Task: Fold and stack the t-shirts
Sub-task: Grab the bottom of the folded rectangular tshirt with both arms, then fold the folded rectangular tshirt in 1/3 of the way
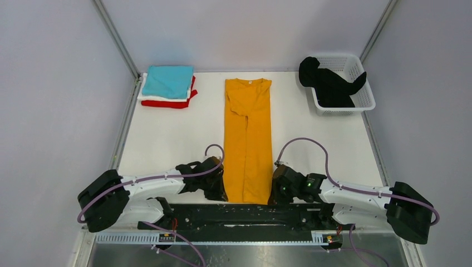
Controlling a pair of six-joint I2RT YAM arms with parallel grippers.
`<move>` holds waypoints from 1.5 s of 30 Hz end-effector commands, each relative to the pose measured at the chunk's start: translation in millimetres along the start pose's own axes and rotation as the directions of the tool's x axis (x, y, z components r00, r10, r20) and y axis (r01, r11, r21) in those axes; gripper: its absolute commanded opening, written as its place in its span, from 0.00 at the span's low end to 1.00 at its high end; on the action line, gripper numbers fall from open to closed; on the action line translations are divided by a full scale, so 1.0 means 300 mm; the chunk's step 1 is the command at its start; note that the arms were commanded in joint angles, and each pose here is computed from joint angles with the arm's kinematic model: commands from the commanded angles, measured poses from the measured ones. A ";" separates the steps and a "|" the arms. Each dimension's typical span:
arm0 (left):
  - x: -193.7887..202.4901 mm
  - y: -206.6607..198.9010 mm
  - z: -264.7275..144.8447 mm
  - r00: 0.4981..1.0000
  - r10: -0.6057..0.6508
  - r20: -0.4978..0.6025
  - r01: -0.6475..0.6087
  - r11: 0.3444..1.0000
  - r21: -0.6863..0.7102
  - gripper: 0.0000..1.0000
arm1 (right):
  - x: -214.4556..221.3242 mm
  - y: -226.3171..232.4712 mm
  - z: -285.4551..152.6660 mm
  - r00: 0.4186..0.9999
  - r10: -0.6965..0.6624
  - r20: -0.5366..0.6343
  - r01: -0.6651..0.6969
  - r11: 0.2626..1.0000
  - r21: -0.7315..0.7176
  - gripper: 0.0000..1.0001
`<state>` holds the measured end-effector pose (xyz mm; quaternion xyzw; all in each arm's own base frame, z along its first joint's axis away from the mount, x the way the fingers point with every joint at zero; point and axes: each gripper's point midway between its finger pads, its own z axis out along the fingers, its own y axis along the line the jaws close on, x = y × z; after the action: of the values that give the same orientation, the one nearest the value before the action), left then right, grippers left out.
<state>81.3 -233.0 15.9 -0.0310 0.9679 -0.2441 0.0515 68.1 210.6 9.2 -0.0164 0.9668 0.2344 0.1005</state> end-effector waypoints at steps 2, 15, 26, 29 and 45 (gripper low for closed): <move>0.003 0.045 0.023 1.000 0.001 0.001 -0.001 0.998 -0.058 0.00 | 0.032 -0.046 -0.006 1.000 -0.017 -0.020 0.018 0.999 0.032 0.17; 0.053 -0.034 -0.064 1.000 0.028 0.012 -0.030 0.987 0.158 0.00 | 0.075 0.024 -0.082 0.994 -0.061 -0.086 0.053 0.994 -0.091 0.00; -0.251 -0.180 -0.183 0.962 0.032 0.270 -0.083 0.981 0.176 0.00 | -0.166 0.123 -0.148 0.978 -0.098 0.184 0.111 0.992 -0.059 0.00; -0.348 -0.222 -0.195 0.951 0.007 0.308 -0.082 0.969 0.232 0.00 | -0.283 0.150 -0.166 0.959 -0.102 0.266 0.116 0.993 -0.037 0.00; -0.890 -0.267 -0.204 0.884 -0.052 0.464 -0.030 0.985 0.167 0.00 | -0.817 0.167 -0.164 0.917 -0.093 0.387 0.086 0.996 0.036 0.00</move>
<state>311.0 -246.6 113.8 -0.1075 0.9122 -0.3066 0.2497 262.8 219.7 108.6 0.0125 0.9385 0.2024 0.2794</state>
